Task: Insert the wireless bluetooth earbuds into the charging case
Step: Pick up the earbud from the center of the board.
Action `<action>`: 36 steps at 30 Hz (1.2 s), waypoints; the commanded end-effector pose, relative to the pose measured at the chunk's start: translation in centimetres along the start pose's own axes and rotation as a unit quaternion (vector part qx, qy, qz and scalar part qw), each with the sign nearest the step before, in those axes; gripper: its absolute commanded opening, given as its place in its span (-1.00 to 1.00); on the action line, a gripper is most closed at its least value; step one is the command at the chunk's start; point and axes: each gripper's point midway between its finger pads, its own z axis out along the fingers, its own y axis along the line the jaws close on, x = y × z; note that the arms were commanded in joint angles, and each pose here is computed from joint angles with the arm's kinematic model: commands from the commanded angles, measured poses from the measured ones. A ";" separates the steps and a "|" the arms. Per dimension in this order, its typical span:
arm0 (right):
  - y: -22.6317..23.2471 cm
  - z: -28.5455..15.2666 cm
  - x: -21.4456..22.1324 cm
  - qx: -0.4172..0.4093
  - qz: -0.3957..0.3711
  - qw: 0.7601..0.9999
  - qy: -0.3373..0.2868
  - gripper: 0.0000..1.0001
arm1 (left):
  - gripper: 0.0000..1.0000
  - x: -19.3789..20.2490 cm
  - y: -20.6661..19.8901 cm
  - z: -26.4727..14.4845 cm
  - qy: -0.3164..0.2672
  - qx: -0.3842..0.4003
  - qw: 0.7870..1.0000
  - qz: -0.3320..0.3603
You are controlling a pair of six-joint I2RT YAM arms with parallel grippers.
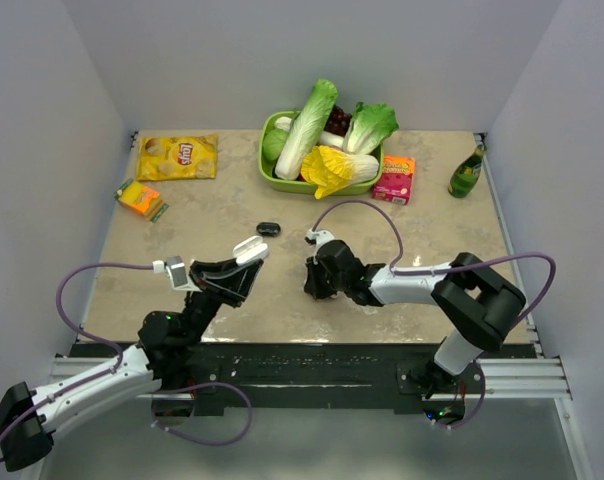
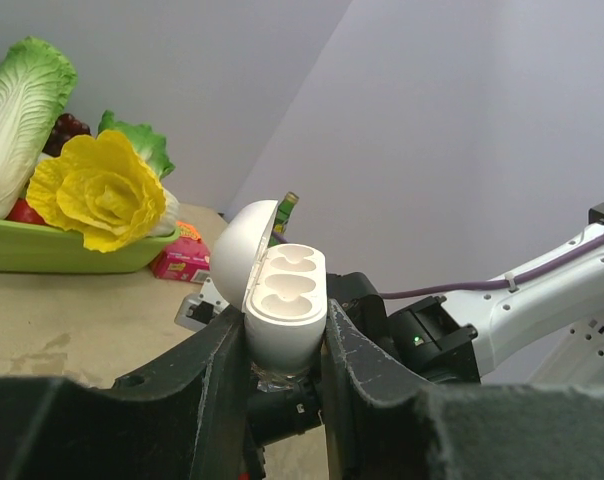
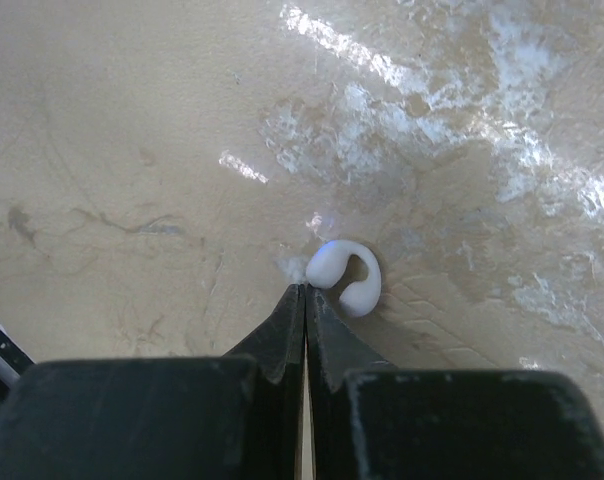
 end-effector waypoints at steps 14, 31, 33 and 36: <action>3.6 -5.2 -4.9 -0.073 -0.059 0.993 -0.070 0.12 | -1.00 8.3 4.9 -5.3 0.108 -0.021 0.993 0.034; -3.2 -1.7 -5.4 0.058 -0.037 0.996 -0.055 0.04 | -1.00 8.8 5.0 -5.5 0.123 -0.022 0.991 0.038; -3.2 -1.5 -5.4 0.055 -0.038 0.996 -0.056 0.05 | -1.00 8.9 5.1 -5.6 0.126 -0.023 0.991 0.038; -3.3 -1.0 -4.9 0.053 -0.038 0.997 -0.046 0.05 | -1.00 8.9 5.1 -5.6 0.125 -0.022 0.991 0.036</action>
